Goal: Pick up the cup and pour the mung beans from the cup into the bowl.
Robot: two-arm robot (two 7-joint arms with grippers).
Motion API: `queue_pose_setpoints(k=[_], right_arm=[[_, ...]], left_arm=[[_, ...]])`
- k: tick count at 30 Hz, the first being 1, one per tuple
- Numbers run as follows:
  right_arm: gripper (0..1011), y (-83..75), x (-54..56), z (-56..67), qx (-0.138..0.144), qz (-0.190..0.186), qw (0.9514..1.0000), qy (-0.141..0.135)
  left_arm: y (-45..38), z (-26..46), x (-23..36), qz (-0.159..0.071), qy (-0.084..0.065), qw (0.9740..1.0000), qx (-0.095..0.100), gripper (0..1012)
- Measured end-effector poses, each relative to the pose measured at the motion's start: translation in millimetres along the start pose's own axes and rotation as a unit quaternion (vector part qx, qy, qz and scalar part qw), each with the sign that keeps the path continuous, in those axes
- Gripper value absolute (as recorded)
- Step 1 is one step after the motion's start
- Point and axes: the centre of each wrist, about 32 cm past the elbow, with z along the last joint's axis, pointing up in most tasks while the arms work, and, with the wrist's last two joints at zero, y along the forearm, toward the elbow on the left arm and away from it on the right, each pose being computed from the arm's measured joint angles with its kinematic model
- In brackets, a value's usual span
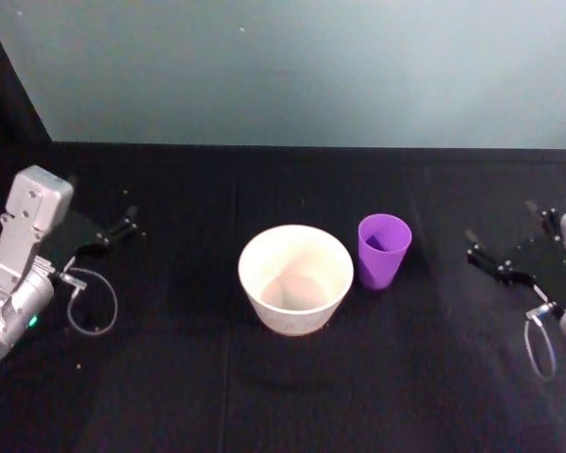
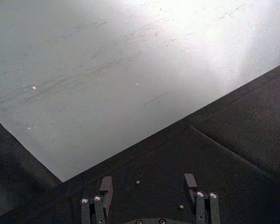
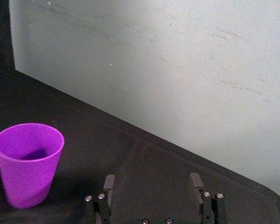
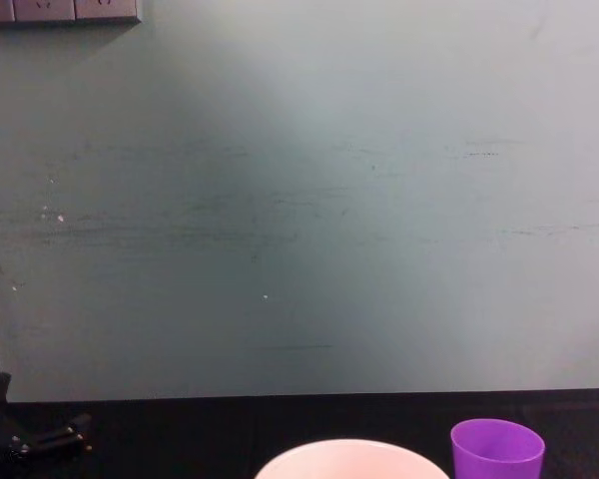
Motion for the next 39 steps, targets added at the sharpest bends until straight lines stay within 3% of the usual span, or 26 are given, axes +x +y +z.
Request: queue_pose_setpoints(k=[7, 13, 33, 39], right_arm=[[1003, -20.2, 6.8, -10.8, 0.022, 0.035, 0.9983, 0.041], [1003, -30.9, 2.3, -17.6, 0.048, 0.071, 0.9941, 0.067], [1003, -37.0, -16.9, -36.6, 0.06, 0.126, 0.9843, 0.108], [1003, -31.3, -23.6, -40.0, 0.059, 0.135, 0.9826, 0.113]], left_arm=[[0.0, 0.0, 0.0, 0.0, 0.0, 1.0, 0.0, 1000], [0.0, 0.0, 0.0, 0.0, 0.0, 1.0, 0.0, 1000], [0.0, 0.0, 0.0, 0.0, 0.0, 1.0, 0.0, 1000], [0.0, 0.0, 0.0, 0.0, 0.0, 1.0, 0.0, 1000]])
